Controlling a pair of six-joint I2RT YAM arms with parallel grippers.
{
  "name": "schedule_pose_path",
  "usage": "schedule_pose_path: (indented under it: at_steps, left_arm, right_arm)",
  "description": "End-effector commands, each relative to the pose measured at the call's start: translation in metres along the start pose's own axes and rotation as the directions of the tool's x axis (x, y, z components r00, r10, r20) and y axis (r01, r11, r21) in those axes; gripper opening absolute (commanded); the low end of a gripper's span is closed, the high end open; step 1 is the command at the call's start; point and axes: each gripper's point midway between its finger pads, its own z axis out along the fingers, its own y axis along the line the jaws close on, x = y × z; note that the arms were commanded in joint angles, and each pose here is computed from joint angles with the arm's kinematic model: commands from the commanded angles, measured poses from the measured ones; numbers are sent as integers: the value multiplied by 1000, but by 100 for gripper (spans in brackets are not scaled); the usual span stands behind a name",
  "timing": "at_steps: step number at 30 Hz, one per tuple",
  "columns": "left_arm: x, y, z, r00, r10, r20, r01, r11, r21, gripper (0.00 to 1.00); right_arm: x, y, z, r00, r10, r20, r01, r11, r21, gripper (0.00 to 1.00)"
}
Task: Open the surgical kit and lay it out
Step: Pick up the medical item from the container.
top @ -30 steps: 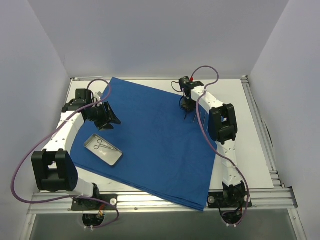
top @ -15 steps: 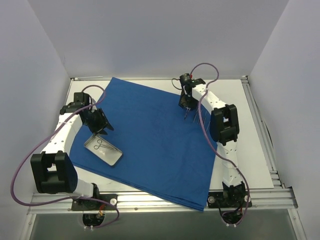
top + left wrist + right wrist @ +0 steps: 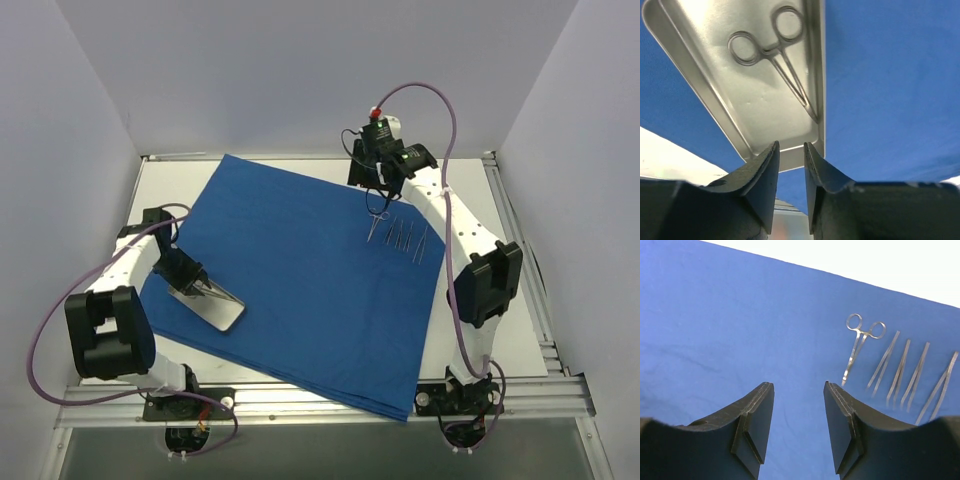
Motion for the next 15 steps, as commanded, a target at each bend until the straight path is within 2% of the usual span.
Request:
schedule_pose_path:
  at_steps: [1, 6, 9, 15]
  left_arm:
    - [-3, 4, 12, 996, -87, -3, 87, 995, -41, 35]
    - [0, 14, 25, 990, -139, -24, 136, 984, -112, 29]
    - [0, 15, 31, 987, -159, -26, 154, 980, -123, 29]
    - [-10, 10, 35, 984, -177, -7, 175, 976, -129, 35]
  right_arm:
    - [12, -23, -4, 999, -16, -29, 17, 999, 48, 45]
    - [10, -38, -12, 1000, 7, -20, -6, 999, 50, 45]
    - [10, -43, -13, 1000, 11, -21, -10, 999, 49, 45]
    - [10, -47, -11, 999, 11, -30, -10, 999, 45, 45]
